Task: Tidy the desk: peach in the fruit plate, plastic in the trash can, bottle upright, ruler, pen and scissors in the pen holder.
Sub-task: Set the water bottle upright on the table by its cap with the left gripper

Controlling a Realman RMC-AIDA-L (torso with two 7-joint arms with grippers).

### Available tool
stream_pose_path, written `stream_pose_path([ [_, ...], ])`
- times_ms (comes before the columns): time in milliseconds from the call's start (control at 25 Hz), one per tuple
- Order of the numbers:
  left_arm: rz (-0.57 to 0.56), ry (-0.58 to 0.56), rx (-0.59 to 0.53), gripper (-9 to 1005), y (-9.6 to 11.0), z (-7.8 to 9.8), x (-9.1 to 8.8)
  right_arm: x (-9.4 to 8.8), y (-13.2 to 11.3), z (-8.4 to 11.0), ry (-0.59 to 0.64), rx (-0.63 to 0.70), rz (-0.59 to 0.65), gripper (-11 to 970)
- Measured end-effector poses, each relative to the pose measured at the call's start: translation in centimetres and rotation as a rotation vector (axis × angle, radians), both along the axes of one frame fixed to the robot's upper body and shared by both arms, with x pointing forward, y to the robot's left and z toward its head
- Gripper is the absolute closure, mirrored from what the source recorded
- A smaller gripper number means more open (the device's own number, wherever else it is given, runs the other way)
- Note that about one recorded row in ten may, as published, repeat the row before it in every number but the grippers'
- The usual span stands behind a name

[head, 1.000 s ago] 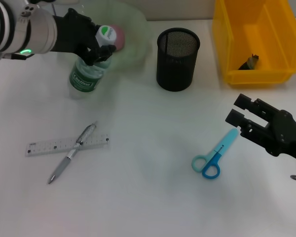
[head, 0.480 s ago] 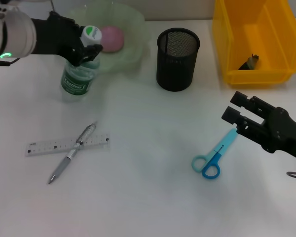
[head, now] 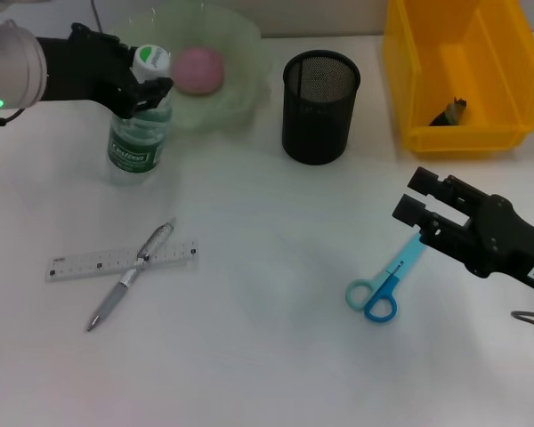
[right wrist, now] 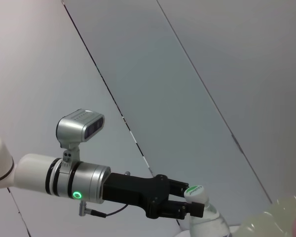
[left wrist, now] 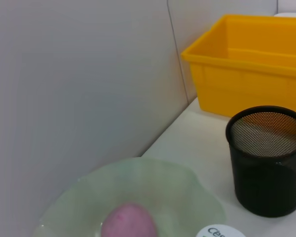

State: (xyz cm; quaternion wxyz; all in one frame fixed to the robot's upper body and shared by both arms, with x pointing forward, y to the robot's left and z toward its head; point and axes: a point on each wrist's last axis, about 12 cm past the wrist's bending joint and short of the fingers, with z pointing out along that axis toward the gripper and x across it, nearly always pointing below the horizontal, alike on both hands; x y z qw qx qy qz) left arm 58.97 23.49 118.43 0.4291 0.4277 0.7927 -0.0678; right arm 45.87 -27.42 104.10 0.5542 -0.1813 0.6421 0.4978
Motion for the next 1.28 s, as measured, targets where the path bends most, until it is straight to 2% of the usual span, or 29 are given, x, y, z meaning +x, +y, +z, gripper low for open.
stream_pose_path([
  [480, 0.037, 0.002, -0.104, 555, 1.5, 0.0, -0.4, 0.0, 0.1, 0.0, 0.0, 0.001, 0.001, 267],
  [1280, 0.077, 0.027, -0.162, 554, 2.4, -1.0, -0.5, 0.0, 0.1, 0.0, 0.004, 0.003, 0.003, 267],
])
